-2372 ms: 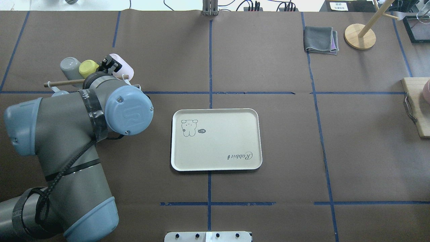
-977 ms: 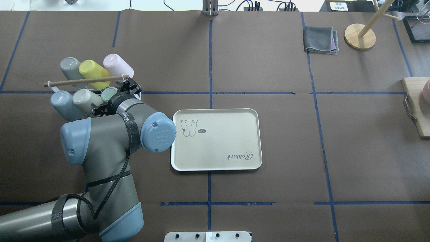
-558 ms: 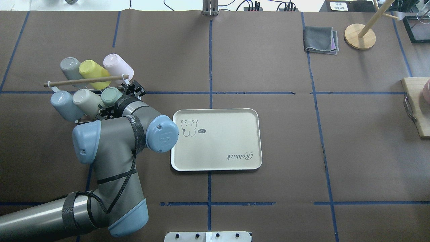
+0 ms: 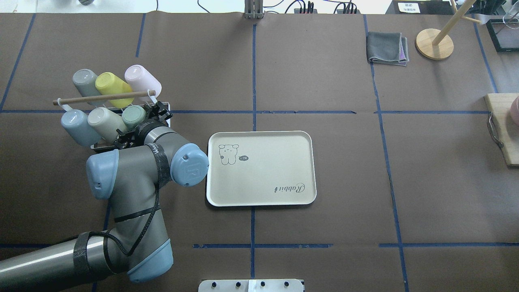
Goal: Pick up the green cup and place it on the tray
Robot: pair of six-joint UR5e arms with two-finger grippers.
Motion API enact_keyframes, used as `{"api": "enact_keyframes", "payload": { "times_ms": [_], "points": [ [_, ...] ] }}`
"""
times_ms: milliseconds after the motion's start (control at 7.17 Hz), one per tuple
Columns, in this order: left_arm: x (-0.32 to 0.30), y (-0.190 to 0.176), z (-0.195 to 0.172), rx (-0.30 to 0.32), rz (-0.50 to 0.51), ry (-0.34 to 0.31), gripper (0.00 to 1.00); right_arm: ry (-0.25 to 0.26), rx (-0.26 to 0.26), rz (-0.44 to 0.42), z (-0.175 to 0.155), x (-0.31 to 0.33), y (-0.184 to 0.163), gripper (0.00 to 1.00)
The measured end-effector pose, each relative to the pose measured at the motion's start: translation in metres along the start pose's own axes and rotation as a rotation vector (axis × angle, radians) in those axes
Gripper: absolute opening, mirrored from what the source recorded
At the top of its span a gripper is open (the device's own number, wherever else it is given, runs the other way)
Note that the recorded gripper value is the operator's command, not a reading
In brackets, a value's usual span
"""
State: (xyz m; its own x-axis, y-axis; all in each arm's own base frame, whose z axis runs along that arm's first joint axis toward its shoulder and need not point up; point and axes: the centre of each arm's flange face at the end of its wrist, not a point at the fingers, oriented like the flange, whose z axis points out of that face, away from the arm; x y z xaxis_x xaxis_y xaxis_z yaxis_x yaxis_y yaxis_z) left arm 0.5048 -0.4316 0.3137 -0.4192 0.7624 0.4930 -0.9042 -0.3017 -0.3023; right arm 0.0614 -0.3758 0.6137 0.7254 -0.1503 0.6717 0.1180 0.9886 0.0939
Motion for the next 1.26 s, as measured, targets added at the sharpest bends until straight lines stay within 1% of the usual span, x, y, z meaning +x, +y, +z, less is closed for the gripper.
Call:
{"api": "enact_keyframes", "payload": {
  "times_ms": [279,558,837,977,1256],
  "points": [
    [0.000,-0.015,0.013,-0.001,-0.021,-0.001,1.00,0.000,0.001,-0.001,0.000,0.000,0.000,1.00],
    [0.000,-0.018,0.015,0.001,-0.032,-0.003,0.99,0.000,0.001,-0.001,-0.001,0.000,0.000,1.00],
    [0.001,-0.020,0.015,0.001,-0.049,-0.003,0.74,0.000,0.001,0.000,0.000,0.000,0.000,1.00],
    [0.001,-0.020,0.015,0.001,-0.064,-0.005,0.70,0.000,0.001,0.000,0.000,0.000,0.000,1.00],
    [0.000,-0.019,0.013,0.000,-0.095,-0.010,0.70,0.000,0.001,0.000,-0.001,0.000,0.000,1.00]
  ]
}}
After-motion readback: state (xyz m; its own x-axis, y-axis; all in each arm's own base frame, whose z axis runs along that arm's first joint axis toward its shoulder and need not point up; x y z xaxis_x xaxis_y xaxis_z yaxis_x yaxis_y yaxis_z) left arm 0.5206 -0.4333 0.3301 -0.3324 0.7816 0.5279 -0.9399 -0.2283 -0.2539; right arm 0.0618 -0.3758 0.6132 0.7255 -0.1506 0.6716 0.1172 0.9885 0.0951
